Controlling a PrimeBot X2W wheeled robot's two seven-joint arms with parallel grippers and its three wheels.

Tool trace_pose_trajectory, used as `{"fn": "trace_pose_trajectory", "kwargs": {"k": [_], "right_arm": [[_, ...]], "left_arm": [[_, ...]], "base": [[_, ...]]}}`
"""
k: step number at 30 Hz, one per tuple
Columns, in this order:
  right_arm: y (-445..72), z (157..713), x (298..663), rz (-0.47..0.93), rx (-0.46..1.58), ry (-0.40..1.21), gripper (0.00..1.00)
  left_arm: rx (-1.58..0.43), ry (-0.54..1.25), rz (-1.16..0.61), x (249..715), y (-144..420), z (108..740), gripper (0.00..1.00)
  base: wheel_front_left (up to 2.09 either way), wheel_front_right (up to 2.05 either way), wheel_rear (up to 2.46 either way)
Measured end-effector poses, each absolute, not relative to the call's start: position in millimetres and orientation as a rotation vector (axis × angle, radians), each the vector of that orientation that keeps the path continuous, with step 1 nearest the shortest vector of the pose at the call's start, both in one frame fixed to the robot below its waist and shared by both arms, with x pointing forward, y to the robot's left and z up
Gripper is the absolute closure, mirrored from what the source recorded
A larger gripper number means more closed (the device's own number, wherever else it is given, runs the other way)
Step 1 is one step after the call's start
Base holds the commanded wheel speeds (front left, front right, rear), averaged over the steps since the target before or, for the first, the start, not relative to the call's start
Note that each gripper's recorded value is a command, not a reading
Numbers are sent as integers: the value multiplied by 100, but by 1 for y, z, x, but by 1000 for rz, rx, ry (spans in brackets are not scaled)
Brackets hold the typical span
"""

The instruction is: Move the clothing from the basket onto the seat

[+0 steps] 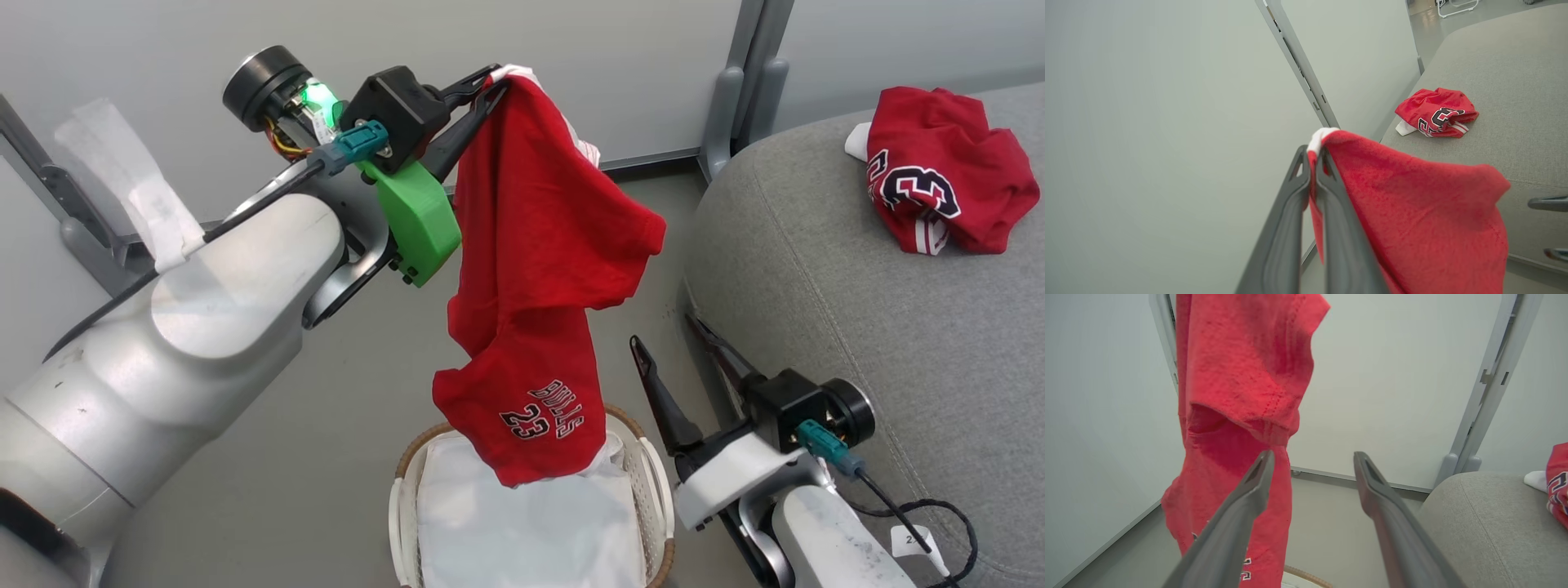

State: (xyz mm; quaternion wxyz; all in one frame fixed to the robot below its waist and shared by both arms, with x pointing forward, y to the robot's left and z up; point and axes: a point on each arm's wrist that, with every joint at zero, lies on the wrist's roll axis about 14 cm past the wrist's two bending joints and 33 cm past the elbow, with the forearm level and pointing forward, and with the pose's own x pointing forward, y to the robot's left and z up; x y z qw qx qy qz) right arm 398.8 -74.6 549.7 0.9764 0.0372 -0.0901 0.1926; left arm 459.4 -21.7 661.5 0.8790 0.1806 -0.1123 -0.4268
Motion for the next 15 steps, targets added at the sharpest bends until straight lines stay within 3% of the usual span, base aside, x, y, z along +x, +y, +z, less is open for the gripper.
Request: {"fn": "trace_pose_trajectory", "kwargs": {"k": [7, 15], "right_arm": [[-45, 541, 389, 477, 136, -137, 0], [-15, 570, 408, 570, 167, -181, 0]], "left_arm": [[394, -270, -906, 448, -32, 678, 100], [400, -301, -929, 434, -48, 691, 100]], "base": [[0, 0, 0], [0, 0, 0]]}}
